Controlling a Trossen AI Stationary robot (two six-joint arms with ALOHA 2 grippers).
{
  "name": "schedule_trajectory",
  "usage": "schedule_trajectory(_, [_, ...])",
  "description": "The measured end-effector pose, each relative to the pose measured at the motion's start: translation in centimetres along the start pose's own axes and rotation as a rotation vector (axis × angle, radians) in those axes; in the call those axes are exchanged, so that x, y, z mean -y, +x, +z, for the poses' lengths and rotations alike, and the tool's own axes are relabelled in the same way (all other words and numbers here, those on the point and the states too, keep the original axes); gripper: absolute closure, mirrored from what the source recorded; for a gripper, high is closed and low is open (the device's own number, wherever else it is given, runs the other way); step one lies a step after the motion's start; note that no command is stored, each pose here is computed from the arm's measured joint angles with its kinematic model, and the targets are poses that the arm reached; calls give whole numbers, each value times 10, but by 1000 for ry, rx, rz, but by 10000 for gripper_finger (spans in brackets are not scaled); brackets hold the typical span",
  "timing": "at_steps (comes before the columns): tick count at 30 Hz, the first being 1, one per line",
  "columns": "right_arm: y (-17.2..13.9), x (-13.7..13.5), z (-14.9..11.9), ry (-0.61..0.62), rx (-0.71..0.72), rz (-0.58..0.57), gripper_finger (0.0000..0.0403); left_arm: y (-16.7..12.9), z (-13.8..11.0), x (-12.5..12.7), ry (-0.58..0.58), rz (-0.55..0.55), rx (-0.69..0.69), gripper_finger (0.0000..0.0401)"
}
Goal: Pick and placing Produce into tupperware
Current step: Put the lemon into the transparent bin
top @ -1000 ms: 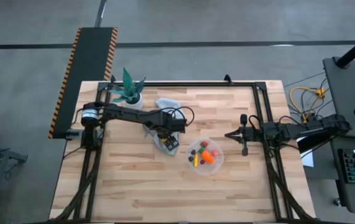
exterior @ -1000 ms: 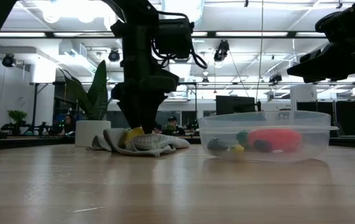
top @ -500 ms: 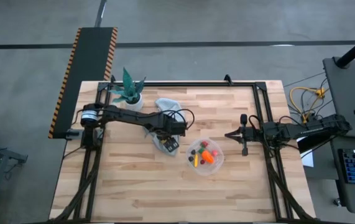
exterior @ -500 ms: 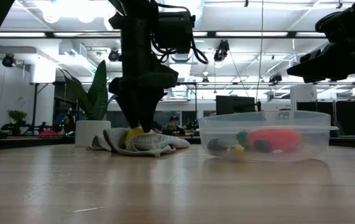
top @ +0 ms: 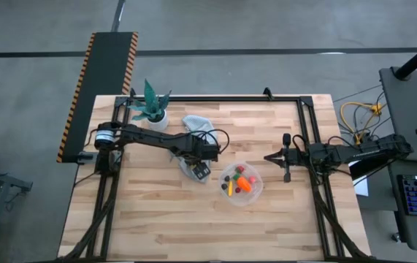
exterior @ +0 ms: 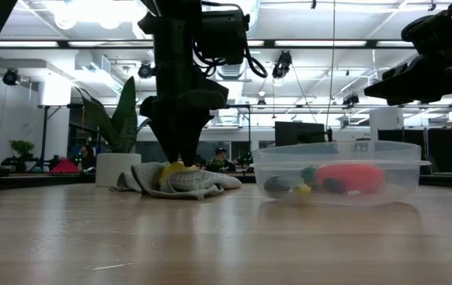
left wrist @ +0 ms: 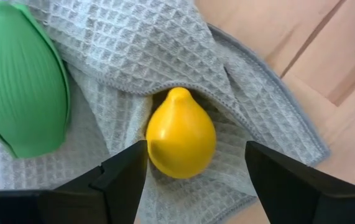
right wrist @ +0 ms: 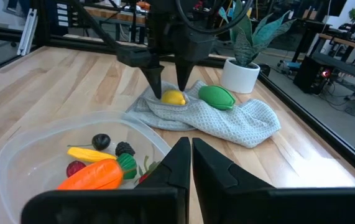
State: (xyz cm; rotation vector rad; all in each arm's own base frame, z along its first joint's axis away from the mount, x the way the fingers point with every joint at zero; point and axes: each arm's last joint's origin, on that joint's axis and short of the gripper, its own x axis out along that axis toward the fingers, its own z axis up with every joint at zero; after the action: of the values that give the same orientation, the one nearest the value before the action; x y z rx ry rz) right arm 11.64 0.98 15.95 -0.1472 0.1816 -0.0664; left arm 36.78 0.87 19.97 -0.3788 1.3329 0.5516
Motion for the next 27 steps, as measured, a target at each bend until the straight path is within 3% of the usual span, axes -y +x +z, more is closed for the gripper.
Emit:
schedule_trajectory(14, [0,0,0,-15,0,1,394,7,-3,-2,-4,25,-3,150])
schedule_trajectory(27, [0,0,0,-15,0,2,394,11,-2,0,-10,17,32,232])
